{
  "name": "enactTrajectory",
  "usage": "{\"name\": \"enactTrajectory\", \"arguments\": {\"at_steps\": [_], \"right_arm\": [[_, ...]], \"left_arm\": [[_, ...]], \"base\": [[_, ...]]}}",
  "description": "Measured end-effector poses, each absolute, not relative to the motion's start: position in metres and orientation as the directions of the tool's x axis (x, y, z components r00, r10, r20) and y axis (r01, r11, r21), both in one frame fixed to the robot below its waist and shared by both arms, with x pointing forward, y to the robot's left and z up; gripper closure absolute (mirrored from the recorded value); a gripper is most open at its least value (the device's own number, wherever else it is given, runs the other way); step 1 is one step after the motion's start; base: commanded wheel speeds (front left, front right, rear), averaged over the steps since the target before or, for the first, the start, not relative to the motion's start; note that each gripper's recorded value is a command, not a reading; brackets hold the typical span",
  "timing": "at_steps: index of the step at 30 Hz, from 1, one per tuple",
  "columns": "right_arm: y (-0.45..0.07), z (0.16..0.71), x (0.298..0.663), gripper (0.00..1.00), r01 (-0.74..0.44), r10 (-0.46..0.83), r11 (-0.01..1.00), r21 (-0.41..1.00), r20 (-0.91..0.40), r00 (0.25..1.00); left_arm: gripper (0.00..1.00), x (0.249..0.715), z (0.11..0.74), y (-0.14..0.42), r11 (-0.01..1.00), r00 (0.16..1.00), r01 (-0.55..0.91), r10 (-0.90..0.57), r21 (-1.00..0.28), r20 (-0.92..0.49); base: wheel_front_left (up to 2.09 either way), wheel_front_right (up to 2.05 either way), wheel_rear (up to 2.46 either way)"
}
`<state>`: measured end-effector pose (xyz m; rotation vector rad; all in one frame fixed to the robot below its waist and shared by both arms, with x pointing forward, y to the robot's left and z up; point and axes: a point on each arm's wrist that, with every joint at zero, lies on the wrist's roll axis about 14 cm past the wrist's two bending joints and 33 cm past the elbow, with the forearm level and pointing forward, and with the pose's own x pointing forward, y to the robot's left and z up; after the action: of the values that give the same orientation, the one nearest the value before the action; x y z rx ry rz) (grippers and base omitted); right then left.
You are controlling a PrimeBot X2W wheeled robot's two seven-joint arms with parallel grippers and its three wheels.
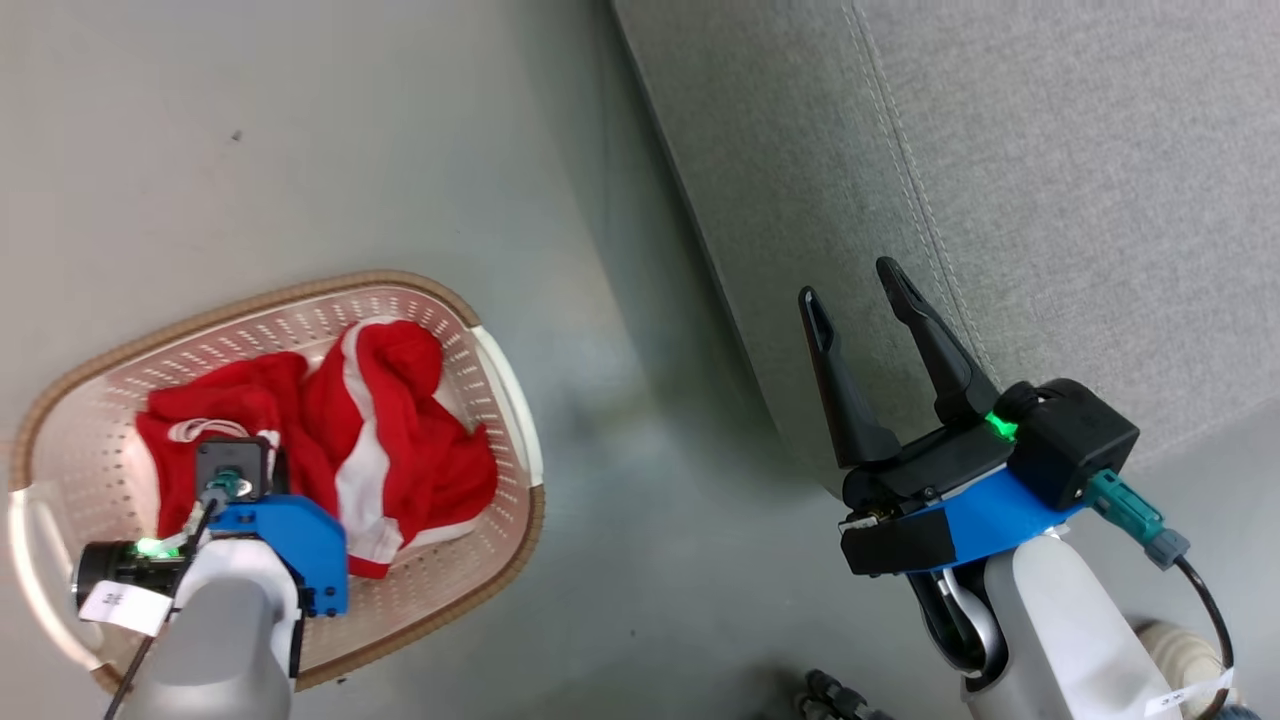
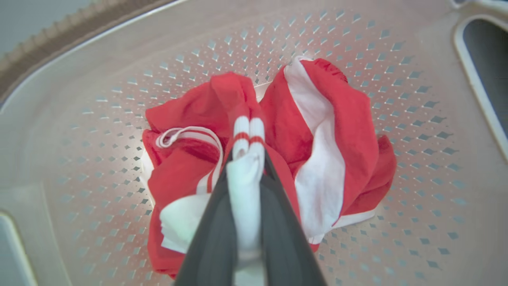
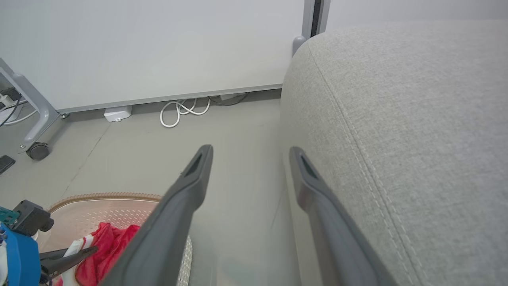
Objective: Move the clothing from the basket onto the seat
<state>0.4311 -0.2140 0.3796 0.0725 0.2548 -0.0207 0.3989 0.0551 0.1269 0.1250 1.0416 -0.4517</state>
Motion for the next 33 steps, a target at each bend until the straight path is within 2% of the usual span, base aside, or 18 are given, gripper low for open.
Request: {"name": "enactTrajectory", "arguments": {"at_steps": [11,16,26,33], "right_arm": [[-0.193,0.407,0.433,0.0,-0.041,0.052,0.997,0.063,-0.183,0.982],[-0.182,0.424,0.427,0.0,-0.071,0.079,0.996,0.06,-0.146,0.986],[-0.158,0.454,0.413,0.0,-0.134,0.139,0.988,0.071,-0.07,0.988],[-0.141,0.472,0.405,0.0,-0.183,0.185,0.98,0.075,-0.023,0.982]], "left_arm": [[1.0,0.389,0.181,0.051,0.895,0.487,0.431,-0.339,-0.116,-0.805],[1.0,0.388,0.213,0.049,0.889,0.543,0.444,-0.365,-0.111,-0.756],[1.0,0.401,0.298,0.036,0.872,0.694,0.48,-0.446,-0.097,-0.565],[1.0,0.406,0.354,0.03,0.849,0.756,0.525,-0.494,-0.052,-0.429]], "base": [[0.0,0.0,0.0],[0.0,0.0,0.0],[0.0,0.0,0.0],[0.0,0.0,0.0]]}}
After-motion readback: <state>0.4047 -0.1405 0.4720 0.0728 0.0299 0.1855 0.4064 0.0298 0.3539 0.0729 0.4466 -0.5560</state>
